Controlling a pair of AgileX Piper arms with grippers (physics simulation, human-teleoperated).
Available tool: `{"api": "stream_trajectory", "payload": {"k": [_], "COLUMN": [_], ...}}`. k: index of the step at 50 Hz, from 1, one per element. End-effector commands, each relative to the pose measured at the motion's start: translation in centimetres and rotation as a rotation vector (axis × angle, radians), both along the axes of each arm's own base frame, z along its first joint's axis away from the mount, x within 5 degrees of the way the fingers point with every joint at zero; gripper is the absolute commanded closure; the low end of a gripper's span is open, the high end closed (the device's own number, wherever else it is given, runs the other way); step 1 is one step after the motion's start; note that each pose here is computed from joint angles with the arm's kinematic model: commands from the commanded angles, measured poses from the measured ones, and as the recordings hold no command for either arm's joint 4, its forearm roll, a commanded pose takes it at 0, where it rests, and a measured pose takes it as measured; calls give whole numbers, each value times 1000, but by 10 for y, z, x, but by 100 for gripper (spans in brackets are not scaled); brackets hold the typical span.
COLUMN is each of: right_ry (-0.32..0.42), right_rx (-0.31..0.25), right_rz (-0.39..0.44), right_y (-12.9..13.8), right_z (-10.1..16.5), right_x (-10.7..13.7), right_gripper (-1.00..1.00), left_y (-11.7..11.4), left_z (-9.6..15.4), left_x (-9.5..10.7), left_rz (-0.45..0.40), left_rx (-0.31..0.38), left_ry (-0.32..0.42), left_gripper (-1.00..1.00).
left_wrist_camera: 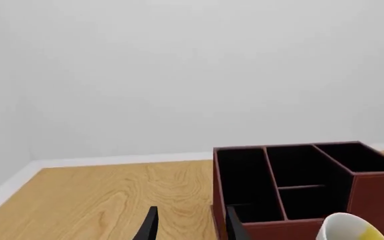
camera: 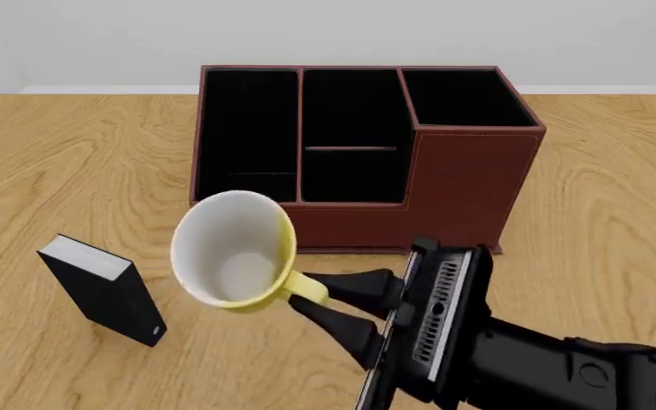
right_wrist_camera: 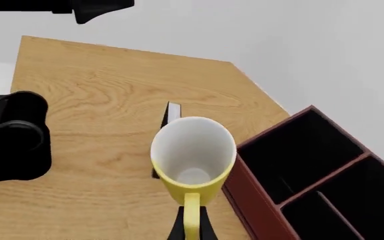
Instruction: Pick up the yellow and white mug and place it to the right of the caddy.
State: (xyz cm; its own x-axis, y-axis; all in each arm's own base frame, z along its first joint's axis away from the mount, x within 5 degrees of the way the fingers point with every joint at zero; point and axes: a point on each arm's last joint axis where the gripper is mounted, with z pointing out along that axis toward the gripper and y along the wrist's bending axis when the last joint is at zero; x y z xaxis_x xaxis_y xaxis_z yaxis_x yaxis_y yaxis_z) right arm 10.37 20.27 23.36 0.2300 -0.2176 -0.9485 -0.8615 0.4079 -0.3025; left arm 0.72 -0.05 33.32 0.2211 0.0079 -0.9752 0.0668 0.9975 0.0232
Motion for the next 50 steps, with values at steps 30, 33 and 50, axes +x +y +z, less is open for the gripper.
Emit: {"api": "stream_trajectory", "payload": {"k": [30,33,50], "right_ry": [-73,-81,-96], "right_rx": [77,80,121], "right_rz": [-93,-107,-216], "right_y": [-84,-89,-117], "right_z": [67,71,94], "right_x": [-28,-29,-33], "right_gripper": [100,100,100], "left_y": [0,0,0], "left_z": [7,8,3], "left_x": [-5,-6,-3], "left_rz": [-21,-26,-65], "left_rx": [8,3,24], "left_ry": [-4,-7,9], "left_gripper": [-100,-100,-100]}}
